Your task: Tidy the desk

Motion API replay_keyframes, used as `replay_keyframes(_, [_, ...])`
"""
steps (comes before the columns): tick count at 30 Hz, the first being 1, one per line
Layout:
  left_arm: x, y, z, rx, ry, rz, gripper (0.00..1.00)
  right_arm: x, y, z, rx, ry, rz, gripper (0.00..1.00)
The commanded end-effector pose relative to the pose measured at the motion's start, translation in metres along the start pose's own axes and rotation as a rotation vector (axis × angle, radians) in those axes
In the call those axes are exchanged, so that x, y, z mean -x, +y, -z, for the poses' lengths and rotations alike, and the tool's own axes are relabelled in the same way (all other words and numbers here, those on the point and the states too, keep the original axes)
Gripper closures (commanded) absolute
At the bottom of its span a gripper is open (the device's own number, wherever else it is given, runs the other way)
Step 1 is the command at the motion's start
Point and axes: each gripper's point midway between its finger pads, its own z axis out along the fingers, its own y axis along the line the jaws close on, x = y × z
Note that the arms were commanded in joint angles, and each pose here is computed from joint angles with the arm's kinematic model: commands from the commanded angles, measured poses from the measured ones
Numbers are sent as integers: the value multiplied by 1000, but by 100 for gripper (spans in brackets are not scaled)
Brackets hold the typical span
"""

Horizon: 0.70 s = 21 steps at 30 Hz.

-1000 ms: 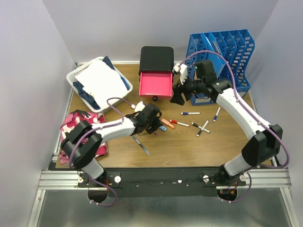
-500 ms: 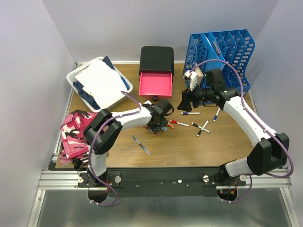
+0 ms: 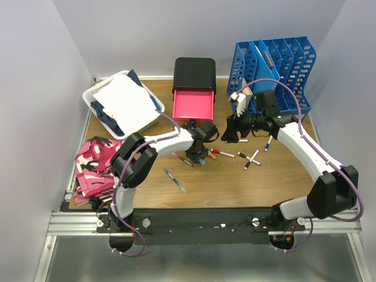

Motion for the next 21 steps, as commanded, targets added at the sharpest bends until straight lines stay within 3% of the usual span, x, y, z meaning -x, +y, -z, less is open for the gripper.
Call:
replay_keyframes(1, [-9,50,-9,168,24,-83,67,4,9,5,33,-33,11,27])
replay_keyframes(12, [31,25,66,-62,-134,-158,78,-15,14,0,67,-5,-11,28])
replay_keyframes(21, [87,9,136,-245,-217,-21,80,-30,15,-3,80,24,-6,28])
